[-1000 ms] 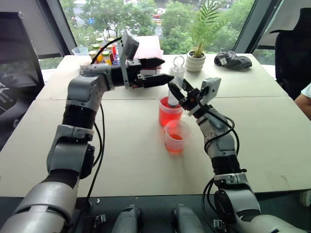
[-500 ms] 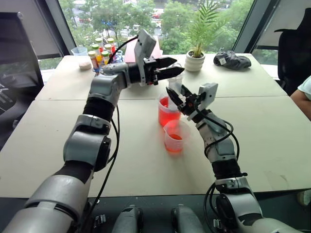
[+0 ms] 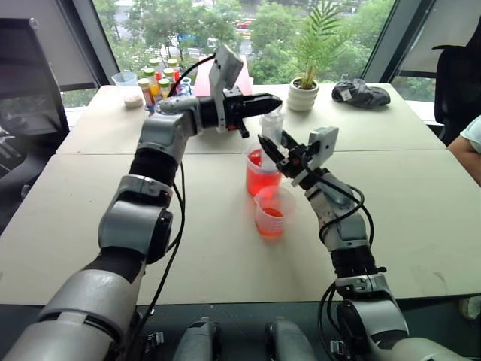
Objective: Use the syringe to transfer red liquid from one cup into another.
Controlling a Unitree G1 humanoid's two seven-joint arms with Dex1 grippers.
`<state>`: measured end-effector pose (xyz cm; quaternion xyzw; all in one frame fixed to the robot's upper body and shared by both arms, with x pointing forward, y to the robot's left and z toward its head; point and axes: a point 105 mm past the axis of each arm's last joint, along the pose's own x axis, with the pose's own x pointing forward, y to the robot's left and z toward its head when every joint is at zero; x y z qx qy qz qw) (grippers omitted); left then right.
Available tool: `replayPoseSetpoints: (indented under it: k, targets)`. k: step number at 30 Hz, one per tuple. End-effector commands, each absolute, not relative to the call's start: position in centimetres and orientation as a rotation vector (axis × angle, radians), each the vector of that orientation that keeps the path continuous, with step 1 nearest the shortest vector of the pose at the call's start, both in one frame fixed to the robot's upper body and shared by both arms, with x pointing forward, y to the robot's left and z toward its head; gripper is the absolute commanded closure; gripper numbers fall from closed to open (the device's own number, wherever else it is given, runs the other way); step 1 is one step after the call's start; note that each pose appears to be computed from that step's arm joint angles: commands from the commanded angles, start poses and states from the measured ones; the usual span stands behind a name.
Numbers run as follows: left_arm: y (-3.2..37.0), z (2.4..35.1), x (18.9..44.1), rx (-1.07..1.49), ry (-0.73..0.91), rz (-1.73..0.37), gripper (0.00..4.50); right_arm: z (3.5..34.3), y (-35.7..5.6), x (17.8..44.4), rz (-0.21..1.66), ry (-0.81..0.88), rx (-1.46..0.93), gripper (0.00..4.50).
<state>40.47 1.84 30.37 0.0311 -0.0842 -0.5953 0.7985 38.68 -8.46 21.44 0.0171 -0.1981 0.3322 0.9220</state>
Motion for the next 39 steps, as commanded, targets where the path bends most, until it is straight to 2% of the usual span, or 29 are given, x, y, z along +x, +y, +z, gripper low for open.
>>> replayPoseSetpoints:
  k: [1, 17, 31, 39]
  targets:
    - [2.7, 35.7, 40.0, 0.093, -0.365, -1.212, 4.47, 22.1, -7.6, 38.1, 0.737, -0.425, 0.024, 3.13]
    - [4.7, 39.4, 40.1, 0.135, -0.468, -1.114, 4.47, 21.0, -6.4, 38.1, 0.776, -0.391, 0.053, 3.13]
    - [5.0, 40.6, 40.0, 0.14, -0.509, -1.093, 4.47, 21.0, -6.4, 38.0, 0.776, -0.392, 0.053, 3.13]
    - [4.7, 40.1, 39.9, 0.136, -0.497, -1.116, 4.47, 21.7, -6.6, 38.0, 0.77, -0.413, 0.048, 3.13]
